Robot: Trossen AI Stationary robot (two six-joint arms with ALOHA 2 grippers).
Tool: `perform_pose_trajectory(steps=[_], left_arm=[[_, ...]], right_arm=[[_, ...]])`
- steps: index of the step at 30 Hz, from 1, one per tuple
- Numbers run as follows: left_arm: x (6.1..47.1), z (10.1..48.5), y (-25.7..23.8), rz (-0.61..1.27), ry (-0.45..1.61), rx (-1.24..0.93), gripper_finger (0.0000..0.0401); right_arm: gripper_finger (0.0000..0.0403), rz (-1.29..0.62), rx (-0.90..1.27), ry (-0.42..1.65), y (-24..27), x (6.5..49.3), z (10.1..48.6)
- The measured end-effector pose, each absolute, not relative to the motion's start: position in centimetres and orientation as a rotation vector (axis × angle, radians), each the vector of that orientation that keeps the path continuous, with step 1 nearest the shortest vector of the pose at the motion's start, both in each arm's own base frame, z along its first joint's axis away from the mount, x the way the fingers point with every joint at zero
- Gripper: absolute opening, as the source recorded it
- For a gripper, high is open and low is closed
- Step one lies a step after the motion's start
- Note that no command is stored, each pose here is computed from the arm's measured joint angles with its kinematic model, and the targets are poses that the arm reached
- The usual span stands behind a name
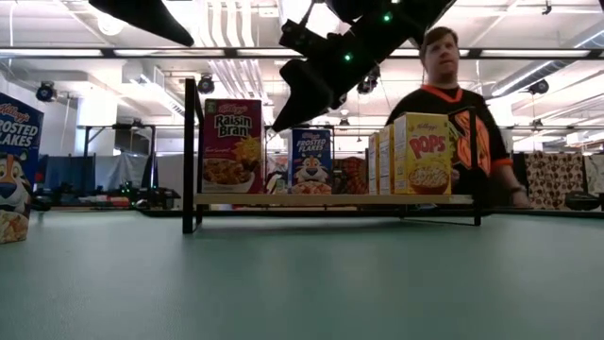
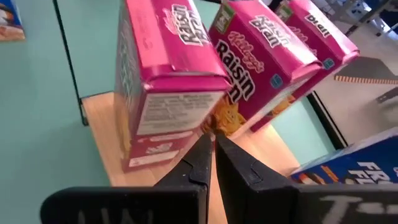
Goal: Stack cereal on shelf
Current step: Put the pink cereal box on the shelf aligned with the other pink cereal boxes
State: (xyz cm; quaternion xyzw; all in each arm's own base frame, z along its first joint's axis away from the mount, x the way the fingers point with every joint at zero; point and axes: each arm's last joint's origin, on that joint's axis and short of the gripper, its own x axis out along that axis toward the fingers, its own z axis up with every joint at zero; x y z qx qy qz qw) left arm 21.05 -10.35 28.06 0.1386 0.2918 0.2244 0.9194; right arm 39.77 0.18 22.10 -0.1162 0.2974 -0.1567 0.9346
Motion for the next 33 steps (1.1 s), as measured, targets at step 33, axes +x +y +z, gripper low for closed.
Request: perform_pose_trajectory(steps=[33], left_arm=[[20.1, 27.3, -9.7, 0.530, 0.666, 0.236, 0.0235]], right_arm=[[0.0013, -0.190, -0.205, 0.445, 1.3, 40.6, 23.3]])
